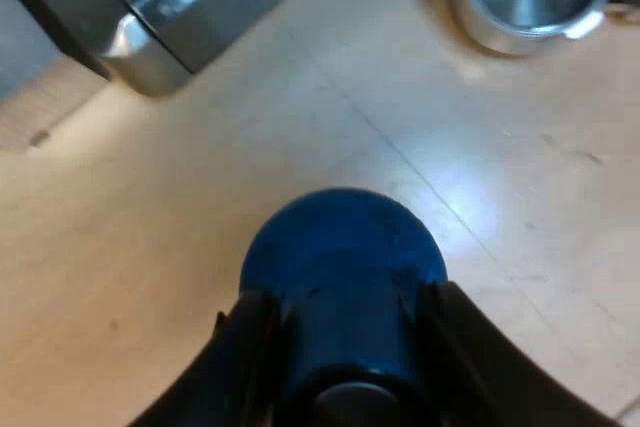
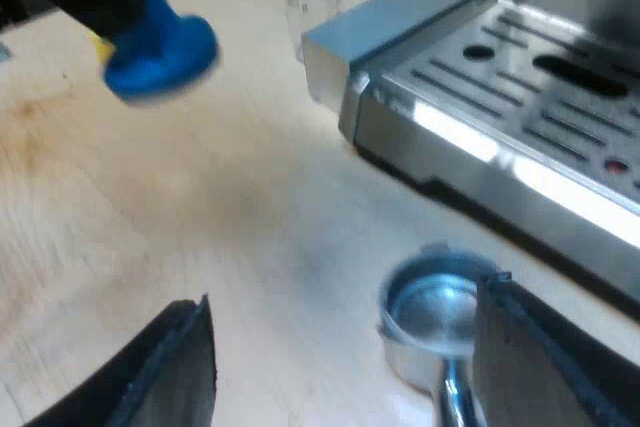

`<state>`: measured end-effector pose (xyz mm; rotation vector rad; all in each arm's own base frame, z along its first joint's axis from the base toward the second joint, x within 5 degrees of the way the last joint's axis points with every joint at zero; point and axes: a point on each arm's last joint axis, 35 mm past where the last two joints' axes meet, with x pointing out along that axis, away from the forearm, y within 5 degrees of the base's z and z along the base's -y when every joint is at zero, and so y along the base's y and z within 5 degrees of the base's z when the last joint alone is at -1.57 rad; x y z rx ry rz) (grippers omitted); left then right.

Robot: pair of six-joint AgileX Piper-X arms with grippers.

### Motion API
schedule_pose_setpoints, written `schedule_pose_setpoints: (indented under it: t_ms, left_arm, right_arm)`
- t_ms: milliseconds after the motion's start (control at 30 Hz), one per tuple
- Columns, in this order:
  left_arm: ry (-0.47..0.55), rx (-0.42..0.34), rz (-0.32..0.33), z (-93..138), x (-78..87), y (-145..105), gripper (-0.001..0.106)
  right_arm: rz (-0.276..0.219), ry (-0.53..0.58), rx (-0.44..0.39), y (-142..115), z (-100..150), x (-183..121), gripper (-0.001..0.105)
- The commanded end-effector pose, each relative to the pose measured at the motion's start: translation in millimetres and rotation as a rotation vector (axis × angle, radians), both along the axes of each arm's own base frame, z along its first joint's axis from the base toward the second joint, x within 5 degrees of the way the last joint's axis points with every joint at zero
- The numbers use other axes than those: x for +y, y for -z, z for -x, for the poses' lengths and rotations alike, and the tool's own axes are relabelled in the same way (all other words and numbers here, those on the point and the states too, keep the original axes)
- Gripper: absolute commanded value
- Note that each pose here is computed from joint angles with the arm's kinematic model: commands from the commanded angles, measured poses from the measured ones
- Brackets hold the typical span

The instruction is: Grind coffee beans and then tamp

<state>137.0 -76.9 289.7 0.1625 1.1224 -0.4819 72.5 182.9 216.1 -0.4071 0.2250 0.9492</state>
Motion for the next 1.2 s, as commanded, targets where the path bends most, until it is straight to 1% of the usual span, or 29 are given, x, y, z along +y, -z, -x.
schedule_pose_setpoints:
  t_ms: [33, 67, 133, 233, 267, 300, 333, 400, 467, 533, 633, 700, 800, 833, 900, 1000, 1033, 1100, 1167, 1200]
  left_arm:
    - [0.016, -0.005, 0.040, 6.0, 1.8, -6.2, 0.000]
    - [0.018, -0.003, 0.045, 6.3, 1.7, -6.4, 0.000]
    - [0.024, -0.001, 0.055, 6.2, 1.2, -6.6, 0.000]
    - [0.033, -0.001, 0.079, 5.8, -0.3, -7.3, 0.000]
    - [0.030, 0.002, 0.084, 5.8, -0.4, -7.3, 0.000]
    - [0.029, 0.001, 0.090, 5.5, -0.7, -7.6, 0.000]
    - [0.030, 0.002, 0.097, 5.4, -1.0, -7.7, 0.000]
    - [0.031, 0.003, 0.099, 5.5, -1.1, -7.8, 0.000]
    - [0.038, 0.009, 0.111, 5.8, -1.5, -7.9, 0.000]
    - [0.043, 0.014, 0.120, 6.0, -1.8, -7.9, 0.000]
    - [0.046, 0.016, 0.123, 6.1, -2.0, -8.0, 0.000]
    - [0.046, 0.016, 0.123, 6.1, -2.0, -8.0, 0.000]
    - [0.049, 0.019, 0.127, 6.3, -2.3, -8.0, 0.000]
    - [0.048, 0.021, 0.126, 5.9, -2.5, -7.6, 0.000]
    - [0.049, 0.032, 0.123, 4.2, -3.5, -5.8, 0.000]
    - [0.077, 0.049, 0.133, 1.1, -9.5, -2.9, 0.000]
    - [0.097, 0.047, 0.135, 0.8, -13.5, -3.6, 0.000]
    - [0.124, 0.040, 0.136, -1.4, -20.0, -5.1, 0.000]
    - [0.129, 0.036, 0.138, -1.7, -21.3, -5.8, 0.000]
    - [0.148, 0.033, 0.141, -3.4, -26.1, -7.1, 0.000]
  right_arm:
    - [0.122, 0.041, 0.025, 11.2, 0.8, -6.8, 0.057]
    - [0.131, 0.045, 0.025, 12.0, 0.8, -7.4, 0.057]
    - [0.167, 0.052, 0.033, 15.4, 1.2, -9.5, 0.057]
    - [0.188, 0.052, 0.039, 20.2, 2.0, -11.8, 0.057]
    - [0.202, 0.052, 0.043, 26.3, 2.9, -14.6, 0.057]
    - [0.204, 0.052, 0.044, 27.2, 3.1, -15.0, 0.057]
    - [0.211, 0.052, 0.046, 34.6, 4.2, -18.3, 0.057]
    - [0.203, 0.052, 0.044, 41.2, 5.2, -21.3, 0.057]
    - [0.168, 0.054, 0.032, 48.7, 6.3, -24.9, 0.057]
    - [0.159, 0.063, 0.027, 55.3, 6.9, -28.9, 0.057]
    - [0.179, 0.077, 0.015, 64.9, 8.3, -35.2, 0.057]
    - [0.183, 0.096, 0.006, 68.5, 8.6, -38.1, 0.057]
    - [0.166, 0.142, -0.022, 71.0, 8.0, -41.4, 0.057]
    - [0.149, 0.167, -0.048, 70.9, 7.4, -42.6, 0.057]
    - [0.144, 0.157, -0.072, 70.0, 7.3, -42.3, 0.057]
    - [0.138, 0.141, -0.077, 69.1, 7.5, -41.5, 0.057]
    - [0.124, 0.116, -0.069, 68.3, 8.0, -40.4, 0.057]
    - [0.127, 0.104, -0.064, 68.8, 8.4, -40.3, 0.057]
    - [0.130, 0.104, -0.063, 69.1, 8.5, -40.5, 0.057]
    - [0.130, 0.104, -0.063, 69.1, 8.5, -40.5, 0.057]
